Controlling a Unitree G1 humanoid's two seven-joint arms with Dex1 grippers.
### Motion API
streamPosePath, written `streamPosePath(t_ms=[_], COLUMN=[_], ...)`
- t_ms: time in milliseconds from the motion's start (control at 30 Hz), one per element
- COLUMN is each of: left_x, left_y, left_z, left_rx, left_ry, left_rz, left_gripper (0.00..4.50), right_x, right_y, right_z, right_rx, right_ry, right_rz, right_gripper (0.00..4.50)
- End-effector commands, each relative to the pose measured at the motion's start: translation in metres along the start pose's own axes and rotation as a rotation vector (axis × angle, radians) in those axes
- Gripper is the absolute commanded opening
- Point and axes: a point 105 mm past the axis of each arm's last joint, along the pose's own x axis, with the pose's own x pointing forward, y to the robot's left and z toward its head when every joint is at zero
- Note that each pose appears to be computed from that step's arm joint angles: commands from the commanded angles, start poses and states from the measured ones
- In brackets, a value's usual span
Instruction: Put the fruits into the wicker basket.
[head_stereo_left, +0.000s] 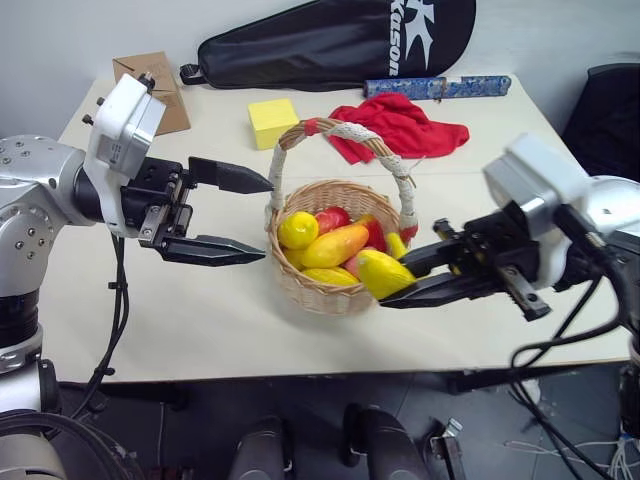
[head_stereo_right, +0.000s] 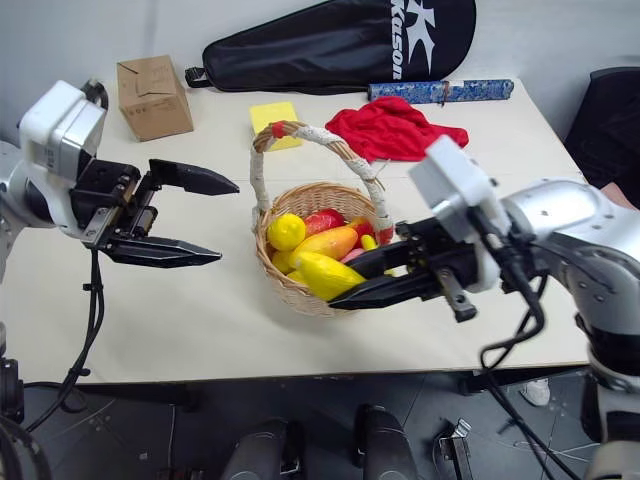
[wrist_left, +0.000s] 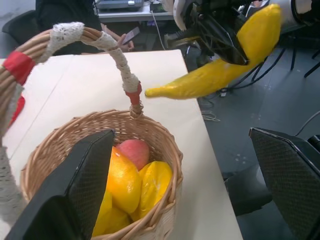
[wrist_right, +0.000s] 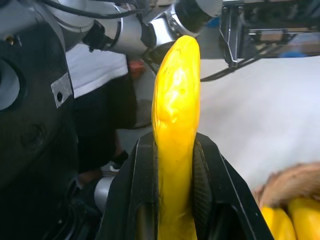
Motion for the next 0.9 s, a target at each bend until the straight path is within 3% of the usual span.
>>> streamPosePath(t_ms=[33, 267, 467, 567, 767, 833, 900], left_x=[0.001, 0.003, 0.0, -0.001, -0.002, -0.002, -0.002], left_y=[-0.003, -0.008, -0.011, -0.012, -0.013, -0.013, -0.011], left_z=[0.009, 0.009, 0.007, 0.006, 0.002, 0.002, 0.002], left_rx=[0.059, 0.055, 0.038, 0.028, 0.01, 0.01, 0.013], left_ry=[-0.003, -0.009, -0.01, -0.015, -0.014, -0.014, -0.018], left_rz=[0.007, 0.023, 0.047, 0.052, 0.056, 0.055, 0.059], left_gripper=[4.5, 4.5, 4.5, 4.5, 4.5, 4.5, 4.5], right_x=[0.006, 0.025, 0.021, 0.009, -0.029, -0.049, -0.076], right_y=[-0.008, -0.077, -0.081, -0.058, -0.016, -0.011, -0.024], right_z=[0.004, -0.017, -0.033, -0.028, -0.002, 0.004, 0.002], right_rx=[-0.063, -0.264, -0.285, -0.232, -0.038, 0.023, 0.069], right_ry=[0.008, 0.153, 0.231, 0.194, 0.033, -0.006, -0.03], right_rz=[0.017, -0.246, -0.263, -0.203, -0.179, -0.269, -0.476], right_gripper=[0.44, 0.44, 2.48, 3.53, 3.53, 3.53, 3.53])
